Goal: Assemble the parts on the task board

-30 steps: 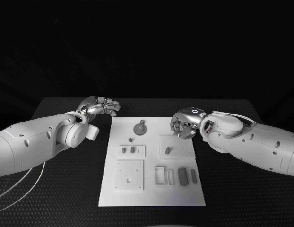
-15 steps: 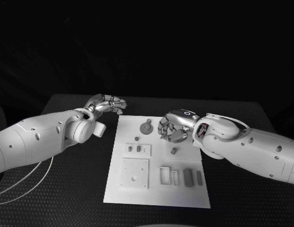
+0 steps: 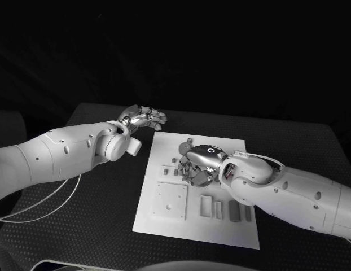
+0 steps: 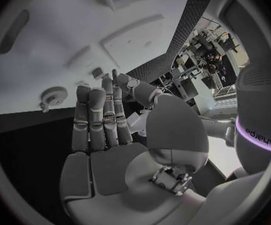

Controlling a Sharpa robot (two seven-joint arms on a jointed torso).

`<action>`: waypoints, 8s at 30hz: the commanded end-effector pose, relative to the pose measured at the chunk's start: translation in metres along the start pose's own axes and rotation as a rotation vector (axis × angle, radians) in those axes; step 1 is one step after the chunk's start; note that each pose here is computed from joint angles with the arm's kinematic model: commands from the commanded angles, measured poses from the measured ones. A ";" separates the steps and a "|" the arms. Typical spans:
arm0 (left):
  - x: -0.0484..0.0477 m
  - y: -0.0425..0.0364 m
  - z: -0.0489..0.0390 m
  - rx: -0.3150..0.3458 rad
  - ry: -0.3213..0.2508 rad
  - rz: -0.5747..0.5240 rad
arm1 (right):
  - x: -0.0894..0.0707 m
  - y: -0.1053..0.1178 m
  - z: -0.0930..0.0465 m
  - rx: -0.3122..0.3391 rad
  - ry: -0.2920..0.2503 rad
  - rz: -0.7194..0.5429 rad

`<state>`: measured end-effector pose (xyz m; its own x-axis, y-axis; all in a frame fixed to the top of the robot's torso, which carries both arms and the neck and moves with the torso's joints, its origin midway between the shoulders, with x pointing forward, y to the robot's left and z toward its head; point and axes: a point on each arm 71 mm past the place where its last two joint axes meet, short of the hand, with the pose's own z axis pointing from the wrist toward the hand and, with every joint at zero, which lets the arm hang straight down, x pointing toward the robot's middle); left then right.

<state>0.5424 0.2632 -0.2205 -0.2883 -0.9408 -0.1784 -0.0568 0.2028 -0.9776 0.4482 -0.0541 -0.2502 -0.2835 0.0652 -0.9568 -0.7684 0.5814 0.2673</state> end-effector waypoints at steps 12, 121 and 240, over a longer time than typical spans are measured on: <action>0.0048 -0.0025 0.0023 0.011 0.007 -0.012 | 0.031 0.020 0.004 -0.061 0.073 -0.078; -0.0048 0.0009 0.0015 0.001 -0.003 -0.012 | -0.048 -0.073 -0.081 0.212 0.059 -0.087; 0.0043 0.0018 0.0066 -0.002 0.016 -0.027 | 0.043 0.062 0.004 -0.138 0.077 -0.039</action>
<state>0.5476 0.2606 -0.2248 -0.2874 -0.9439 -0.1628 -0.0737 0.1913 -0.9788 0.3928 -0.0127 -0.2725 -0.2934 0.0089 -0.9560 -0.8381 0.4786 0.2617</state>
